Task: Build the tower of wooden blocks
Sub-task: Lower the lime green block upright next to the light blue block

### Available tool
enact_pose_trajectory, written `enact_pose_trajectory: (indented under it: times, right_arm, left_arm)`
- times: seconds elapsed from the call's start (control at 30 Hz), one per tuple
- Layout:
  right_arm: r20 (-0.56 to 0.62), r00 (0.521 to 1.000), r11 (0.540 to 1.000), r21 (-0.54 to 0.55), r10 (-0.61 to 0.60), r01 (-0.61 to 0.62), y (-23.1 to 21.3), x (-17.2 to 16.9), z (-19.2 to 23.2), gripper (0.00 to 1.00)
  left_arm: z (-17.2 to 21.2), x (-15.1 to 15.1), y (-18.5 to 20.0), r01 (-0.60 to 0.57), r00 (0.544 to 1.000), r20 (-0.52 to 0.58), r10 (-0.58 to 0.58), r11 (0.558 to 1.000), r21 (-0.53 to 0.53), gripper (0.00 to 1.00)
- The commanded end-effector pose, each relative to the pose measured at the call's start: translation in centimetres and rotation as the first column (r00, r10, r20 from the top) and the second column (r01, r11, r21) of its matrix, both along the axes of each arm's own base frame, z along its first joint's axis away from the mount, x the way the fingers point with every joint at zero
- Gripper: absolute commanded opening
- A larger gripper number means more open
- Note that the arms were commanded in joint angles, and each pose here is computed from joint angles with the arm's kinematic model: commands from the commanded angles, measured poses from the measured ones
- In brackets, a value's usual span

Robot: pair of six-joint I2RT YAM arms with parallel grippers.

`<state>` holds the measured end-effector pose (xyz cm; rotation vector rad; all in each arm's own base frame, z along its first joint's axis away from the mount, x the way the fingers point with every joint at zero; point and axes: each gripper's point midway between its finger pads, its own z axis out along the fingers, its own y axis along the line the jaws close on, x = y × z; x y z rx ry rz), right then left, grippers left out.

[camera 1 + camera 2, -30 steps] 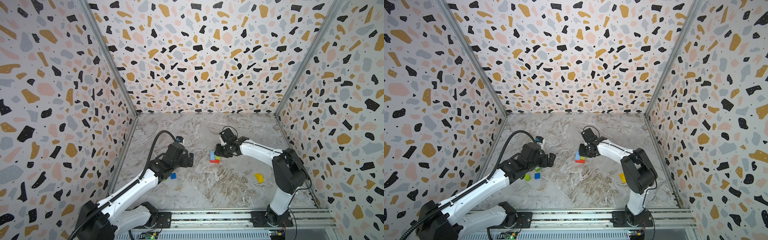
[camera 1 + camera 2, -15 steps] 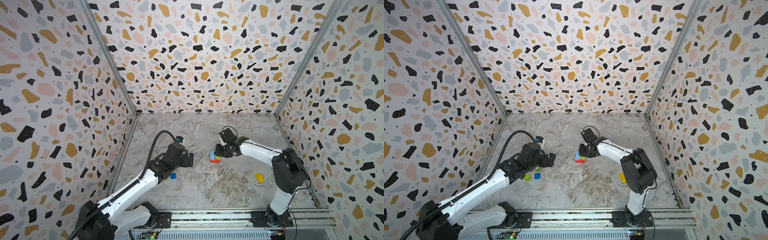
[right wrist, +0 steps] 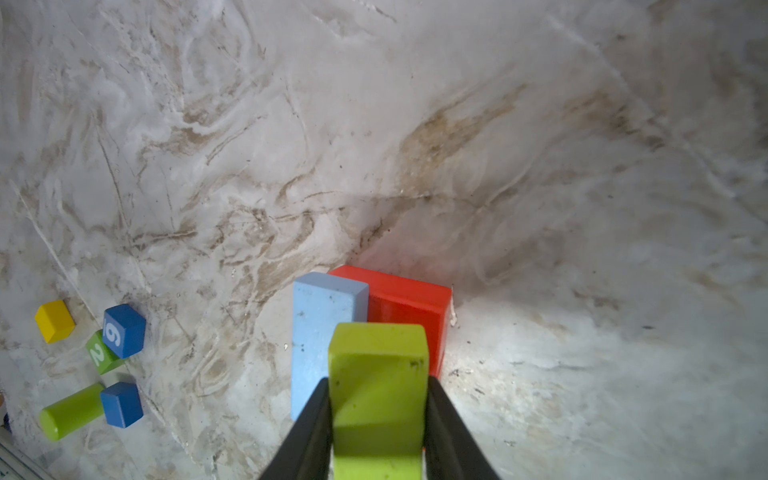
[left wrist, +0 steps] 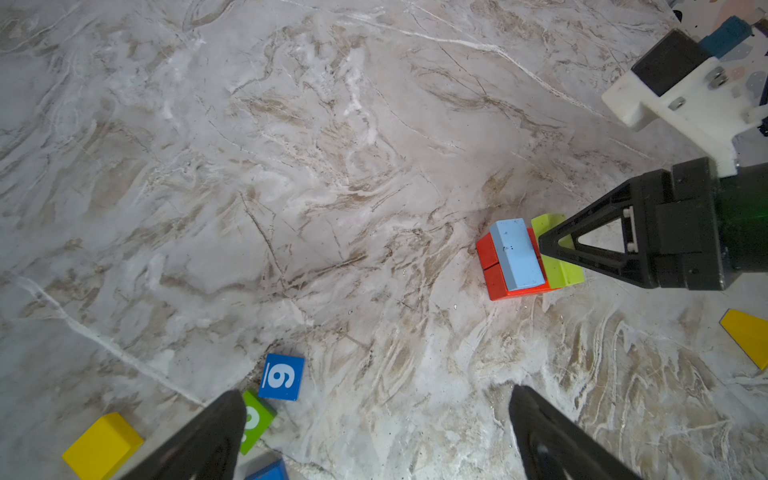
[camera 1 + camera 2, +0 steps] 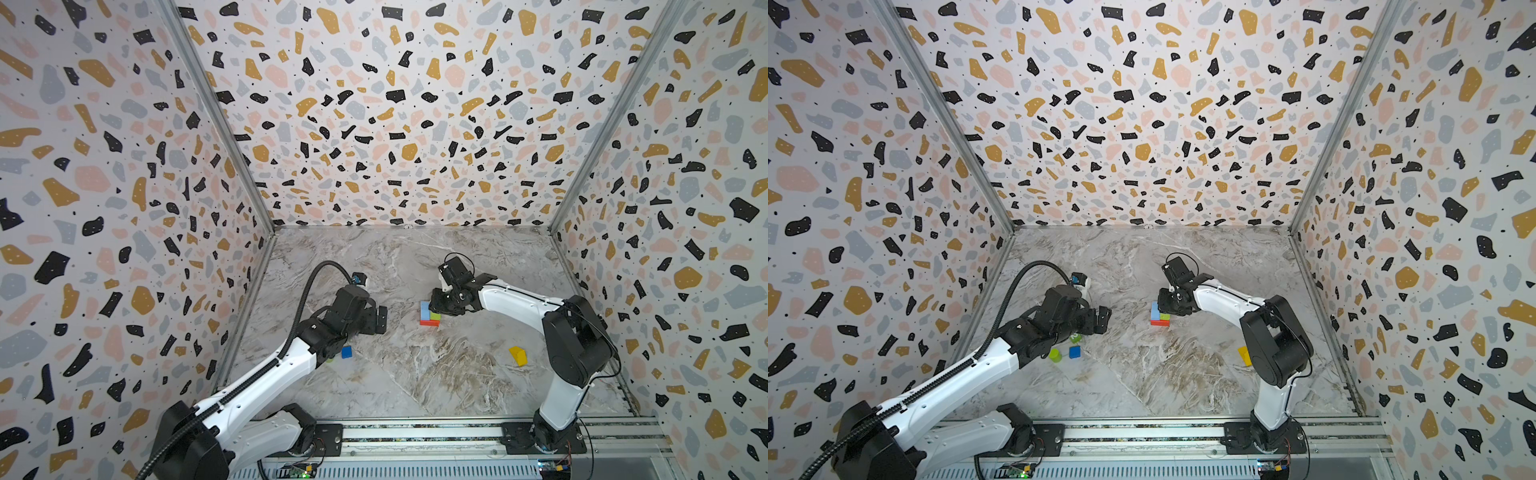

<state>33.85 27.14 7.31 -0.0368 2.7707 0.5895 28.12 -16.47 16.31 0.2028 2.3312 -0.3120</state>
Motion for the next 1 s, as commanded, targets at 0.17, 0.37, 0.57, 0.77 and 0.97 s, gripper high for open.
enact_pose_trajectory:
  times: [0.17, 0.37, 0.57, 0.77, 0.97]
  right_arm:
    - [0.018, 1.000, 1.000, -0.012, 0.006, -0.006, -0.06, 0.15, 0.22, 0.38]
    - [0.019, 1.000, 1.000, -0.017, 0.003, -0.002, -0.17, 0.18, 0.18, 0.39]
    - [0.024, 1.000, 1.000, -0.027, -0.001, 0.002, -0.37, 0.30, 0.28, 0.38]
    - [0.033, 0.999, 0.999, -0.036, -0.006, 0.007, -0.58, 0.45, 0.61, 0.36]
    - [0.034, 0.999, 0.999, -0.039, -0.005, 0.006, -0.61, 0.49, 0.67, 0.34]
  left_arm:
    - [0.22, 0.14, -0.13, 0.007, 1.000, 0.017, -0.006, 1.000, -0.013, 1.00]
    - [0.24, 0.15, -0.12, 0.006, 1.000, 0.017, -0.006, 1.000, -0.013, 1.00]
    - [0.22, 0.16, -0.10, 0.005, 1.000, 0.018, -0.005, 1.000, -0.012, 1.00]
    - [0.16, 0.16, -0.09, 0.005, 1.000, 0.016, -0.005, 1.000, -0.010, 1.00]
    - [0.21, 0.19, -0.08, 0.004, 1.000, 0.018, -0.004, 1.000, -0.010, 1.00]
